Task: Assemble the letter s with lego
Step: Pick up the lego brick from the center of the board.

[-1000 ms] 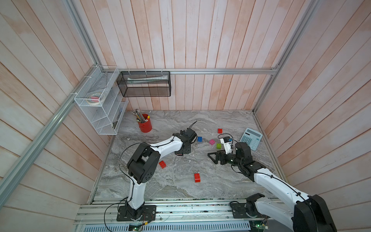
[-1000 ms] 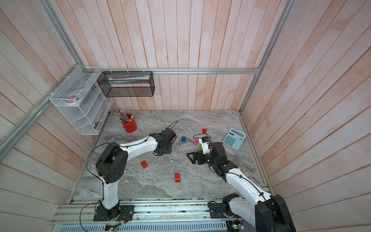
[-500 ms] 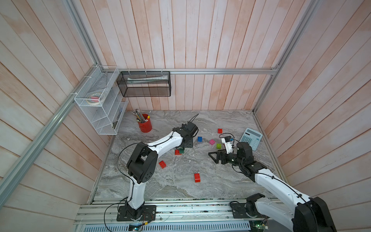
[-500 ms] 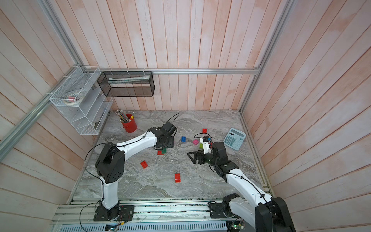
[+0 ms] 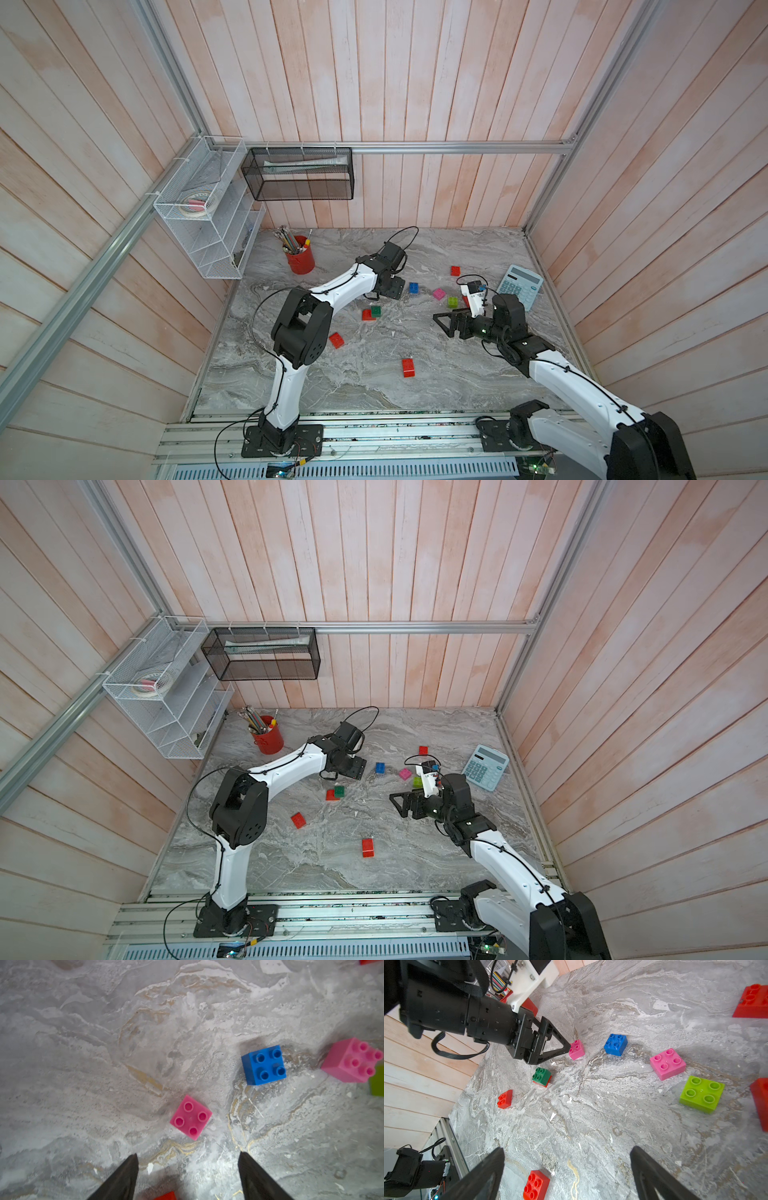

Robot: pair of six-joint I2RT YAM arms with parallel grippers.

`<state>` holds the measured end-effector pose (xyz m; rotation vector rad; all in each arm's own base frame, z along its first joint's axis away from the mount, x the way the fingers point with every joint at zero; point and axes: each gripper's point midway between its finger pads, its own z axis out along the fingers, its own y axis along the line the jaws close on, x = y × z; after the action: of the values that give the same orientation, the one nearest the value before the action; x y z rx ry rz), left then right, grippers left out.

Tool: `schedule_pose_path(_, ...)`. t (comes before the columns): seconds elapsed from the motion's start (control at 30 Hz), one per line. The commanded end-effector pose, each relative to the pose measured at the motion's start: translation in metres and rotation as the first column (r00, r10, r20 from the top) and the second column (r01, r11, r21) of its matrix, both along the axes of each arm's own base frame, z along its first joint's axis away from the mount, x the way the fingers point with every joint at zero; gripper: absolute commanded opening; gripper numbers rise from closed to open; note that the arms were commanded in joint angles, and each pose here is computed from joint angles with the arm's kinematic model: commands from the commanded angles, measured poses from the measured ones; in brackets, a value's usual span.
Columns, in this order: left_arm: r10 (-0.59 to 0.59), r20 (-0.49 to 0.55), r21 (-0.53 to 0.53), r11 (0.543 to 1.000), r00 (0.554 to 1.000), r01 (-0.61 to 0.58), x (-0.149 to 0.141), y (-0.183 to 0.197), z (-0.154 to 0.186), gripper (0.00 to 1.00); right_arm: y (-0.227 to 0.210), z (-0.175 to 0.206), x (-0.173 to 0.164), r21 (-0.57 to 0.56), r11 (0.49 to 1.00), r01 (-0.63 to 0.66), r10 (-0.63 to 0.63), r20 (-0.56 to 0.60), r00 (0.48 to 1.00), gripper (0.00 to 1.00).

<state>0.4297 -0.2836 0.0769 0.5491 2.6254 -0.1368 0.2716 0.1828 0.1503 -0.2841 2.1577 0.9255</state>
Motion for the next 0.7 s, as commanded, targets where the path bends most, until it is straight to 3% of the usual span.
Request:
schedule_pose_path(0.0, -0.113, 0.025, 0.018, 0.994, 0.993, 0.112, 0.015, -0.005, -0.002, 0.78, -0.003, 0.003, -0.001, -0.009, 1.000, -0.002, 0.002, 0.009, 1.000, 0.96)
schedule_pose_path(0.23, -0.199, 0.017, 0.068, 0.978, 0.980, 0.198, 0.024, -0.007, -0.015, 0.64, -0.005, 0.003, 0.001, -0.012, 1.000, 0.004, -0.004, 0.003, 1.000, 0.96)
schedule_pose_path(0.67, -0.245, -0.033, 0.099, 0.964, 0.969, 0.247, 0.027, -0.010, -0.041, 0.56, -0.007, 0.001, -0.002, -0.020, 1.000, 0.010, -0.010, -0.010, 1.000, 0.96)
